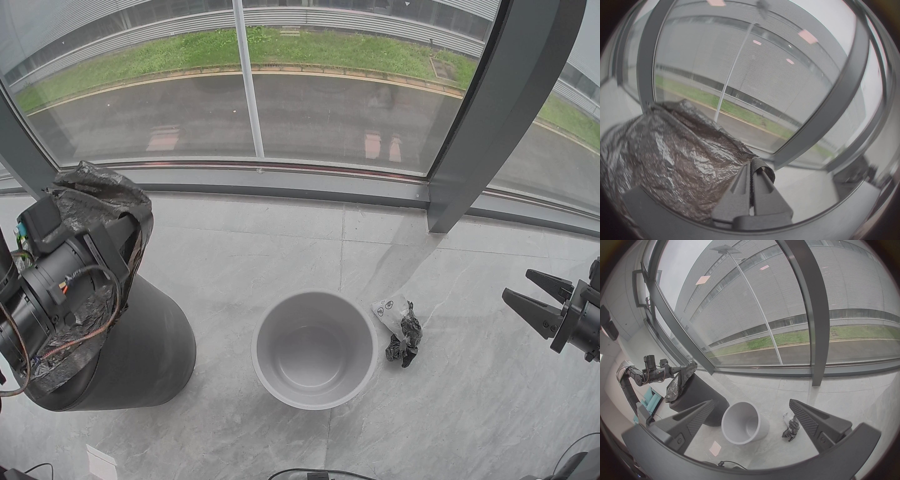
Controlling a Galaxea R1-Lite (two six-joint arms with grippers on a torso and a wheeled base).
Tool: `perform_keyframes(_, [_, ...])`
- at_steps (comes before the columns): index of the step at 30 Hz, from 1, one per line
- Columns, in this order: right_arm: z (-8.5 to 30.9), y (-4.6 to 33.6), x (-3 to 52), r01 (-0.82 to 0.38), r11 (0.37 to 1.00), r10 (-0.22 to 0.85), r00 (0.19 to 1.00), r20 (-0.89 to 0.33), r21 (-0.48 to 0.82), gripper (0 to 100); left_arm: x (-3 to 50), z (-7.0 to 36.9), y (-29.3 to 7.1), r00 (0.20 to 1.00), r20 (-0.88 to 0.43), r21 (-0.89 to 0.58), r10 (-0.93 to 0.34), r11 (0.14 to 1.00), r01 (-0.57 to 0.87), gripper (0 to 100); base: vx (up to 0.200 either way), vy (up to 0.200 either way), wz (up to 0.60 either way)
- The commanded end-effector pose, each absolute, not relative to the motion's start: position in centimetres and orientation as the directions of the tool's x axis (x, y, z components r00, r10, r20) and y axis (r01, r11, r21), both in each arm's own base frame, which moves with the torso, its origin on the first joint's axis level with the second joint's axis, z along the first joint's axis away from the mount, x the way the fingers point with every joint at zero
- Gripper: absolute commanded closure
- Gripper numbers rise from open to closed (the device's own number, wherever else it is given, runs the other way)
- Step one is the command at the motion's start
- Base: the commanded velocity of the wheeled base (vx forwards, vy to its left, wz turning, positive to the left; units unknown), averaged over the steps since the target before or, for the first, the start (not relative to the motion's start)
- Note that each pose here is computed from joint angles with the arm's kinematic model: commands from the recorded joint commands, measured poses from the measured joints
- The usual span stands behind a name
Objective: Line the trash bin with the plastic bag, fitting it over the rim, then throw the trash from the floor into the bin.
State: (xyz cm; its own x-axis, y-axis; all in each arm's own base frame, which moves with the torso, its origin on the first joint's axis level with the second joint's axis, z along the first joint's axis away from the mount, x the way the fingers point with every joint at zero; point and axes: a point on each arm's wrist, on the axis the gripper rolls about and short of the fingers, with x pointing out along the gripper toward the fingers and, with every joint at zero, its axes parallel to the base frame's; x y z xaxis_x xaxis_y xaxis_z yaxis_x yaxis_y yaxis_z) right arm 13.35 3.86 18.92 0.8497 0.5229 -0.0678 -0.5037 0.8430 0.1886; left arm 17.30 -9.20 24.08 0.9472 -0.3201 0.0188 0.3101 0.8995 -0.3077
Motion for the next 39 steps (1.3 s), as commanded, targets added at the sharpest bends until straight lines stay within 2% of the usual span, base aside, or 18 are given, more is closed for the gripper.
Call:
perform_keyframes(1, [19.5,5.5,14.1,-0.572,0.781,0.601,0.797,-0.055,0.251,0,16.7,27.8,-11.0,0.85,0.109,-0.609,-0.515,0.641,0.466,100,0.0,0.0,0.0])
perform_keyframes(6, [19.8,5.9,14.1,-0.58,0.758,0.618,0.784,-0.045,0.298,0,16.9,27.3,-11.5,0.795,0.078,-0.641,-0.601,0.581,0.502,100,0.0,0.0,0.0])
perform_keyframes(8, [20.4,6.0,14.2,-0.587,0.752,0.621,0.783,-0.025,0.301,0,16.6,27.5,-11.5,0.737,0.079,-0.646,-0.671,0.529,0.55,100,0.0,0.0,0.0])
perform_keyframes(10, [20.8,6.1,14.3,-0.595,0.747,0.626,0.78,-0.012,0.297,0,16.3,27.9,-11.6,0.656,0.089,-0.65,-0.75,0.455,0.609,100,0.0,0.0,0.0])
perform_keyframes(11, [20.9,6.2,14.3,-0.598,0.745,0.628,0.778,-0.01,0.296,0,16.2,28.1,-11.6,0.64,0.094,-0.655,-0.763,0.436,0.617,100,0.0,0.0,0.0])
perform_keyframes(12, [20.9,6.4,14.2,-0.608,0.736,0.64,0.768,-0.013,0.297,0,16.0,28.6,-11.7,0.588,0.105,-0.688,-0.802,0.368,0.625,100,0.0,0.0,0.0])
perform_keyframes(18, [20.8,7.6,14.6,-0.582,0.756,0.617,0.786,-0.031,0.298,0,15.6,29.7,-10.8,0.399,0.121,-0.846,-0.909,0.116,0.521,100,0.0,0.0,0.0])
perform_keyframes(20, [20.9,8.0,14.9,-0.565,0.769,0.601,0.798,-0.039,0.298,0,15.7,29.9,-10.5,0.369,0.121,-0.863,-0.922,0.086,0.498,100,0.0,0.0,0.0])
perform_keyframes(21, [20.9,9.1,15.4,-0.548,0.783,0.585,0.809,-0.05,0.294,0,15.9,29.8,-10.2,0.303,0.114,-0.877,-0.946,0.047,0.478,100,0.0,0.0,0.0])
perform_keyframes(22, [20.9,9.1,15.4,-0.548,0.783,0.585,0.809,-0.05,0.294,0,15.9,29.8,-10.2,0.303,0.114,-0.877,-0.946,0.047,0.478,100,0.0,0.0,0.0])
perform_keyframes(23, [20.9,10.4,15.9,-0.551,0.782,0.591,0.804,-0.064,0.292,0,16.1,29.6,-10.3,0.254,0.109,-0.875,-0.961,0.028,0.483,100,0.0,0.0,0.0])
perform_keyframes(31, [19.6,14.6,16.1,-0.637,0.715,0.69,0.711,-0.139,0.288,0,15.4,29.8,-11.1,0.2,0.134,-0.862,-0.971,-0.014,0.506,100,0.0,0.0,0.0])
perform_keyframes(39, [16.9,17.6,16.2,-0.679,0.687,0.727,0.638,-0.255,0.259,0,15.3,30.1,-11.2,0.189,0.154,-0.85,-0.97,-0.033,0.526,100,0.0,0.0,0.0])
